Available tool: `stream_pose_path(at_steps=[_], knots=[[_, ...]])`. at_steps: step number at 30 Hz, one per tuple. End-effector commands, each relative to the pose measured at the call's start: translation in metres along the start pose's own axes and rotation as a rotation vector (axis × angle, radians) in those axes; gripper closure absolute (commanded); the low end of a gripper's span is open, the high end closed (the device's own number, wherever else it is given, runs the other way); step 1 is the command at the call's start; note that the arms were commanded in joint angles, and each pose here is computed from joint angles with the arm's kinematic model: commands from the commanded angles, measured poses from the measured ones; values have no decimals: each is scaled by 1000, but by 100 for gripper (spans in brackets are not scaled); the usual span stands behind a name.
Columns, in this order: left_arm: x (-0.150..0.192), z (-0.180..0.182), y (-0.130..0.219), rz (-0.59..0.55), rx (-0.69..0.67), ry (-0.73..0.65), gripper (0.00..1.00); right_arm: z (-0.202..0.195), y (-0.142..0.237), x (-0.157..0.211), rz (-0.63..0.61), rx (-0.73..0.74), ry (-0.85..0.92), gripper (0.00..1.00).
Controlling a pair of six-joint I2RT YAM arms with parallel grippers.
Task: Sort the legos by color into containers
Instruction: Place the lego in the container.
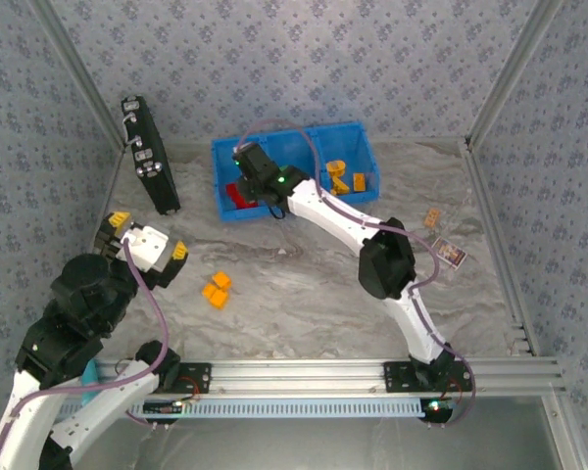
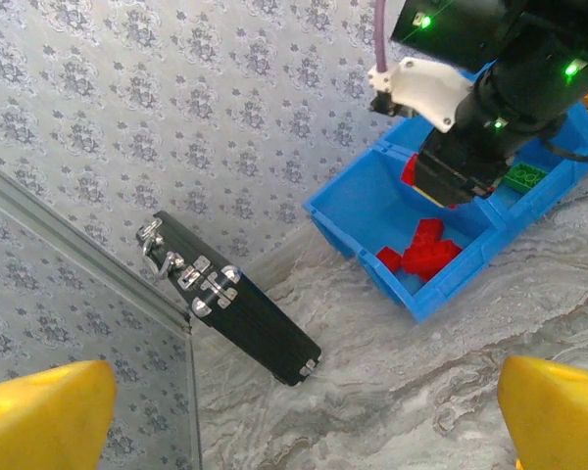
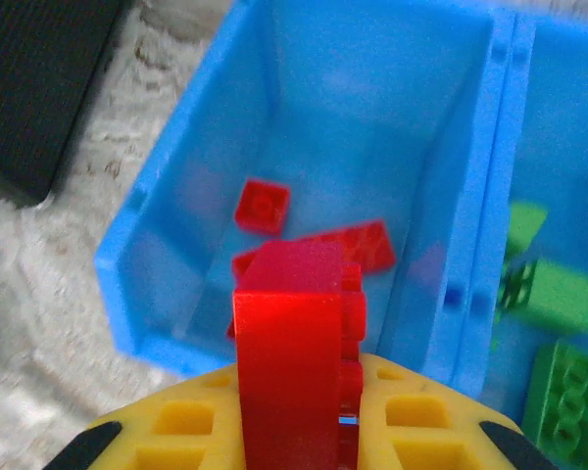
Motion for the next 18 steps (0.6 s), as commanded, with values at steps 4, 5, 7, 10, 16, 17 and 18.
stream_pose_path(at_steps=[4, 5, 7, 10, 16, 17, 18], knots=[[-7, -1, -1, -36, 3, -6, 0, -12, -35, -6, -62, 129, 145, 77], [-7, -1, -2, -34, 4, -10, 0, -14, -40, -6, -67, 133, 139, 77], [-7, -2, -4, -35, 4, -11, 0, -16, -50, -4, -63, 119, 124, 75], [-8, -3, -5, -32, 6, -15, 0, -16, -66, 2, -52, 87, 98, 71], [-9, -3, -9, -17, 1, -17, 0, -13, -77, 9, -43, 41, 86, 63], [-9, -3, -10, -15, 0, -18, 0, -13, -76, 9, -42, 40, 86, 62], [-9, -4, -11, -13, 0, -19, 0, -14, -74, 7, -44, 39, 85, 60]])
Point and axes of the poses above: each hand's point on the last joint's axis, 136 mm out from that joint toward the fingers, its own y axis back along the fingers, its own z axis along the line the jaws close on, x = y × z, the point moved 7 cm from there along y, back along the fingers, and after that the axes turned 15 degrees about y, right-handed, at the moved point
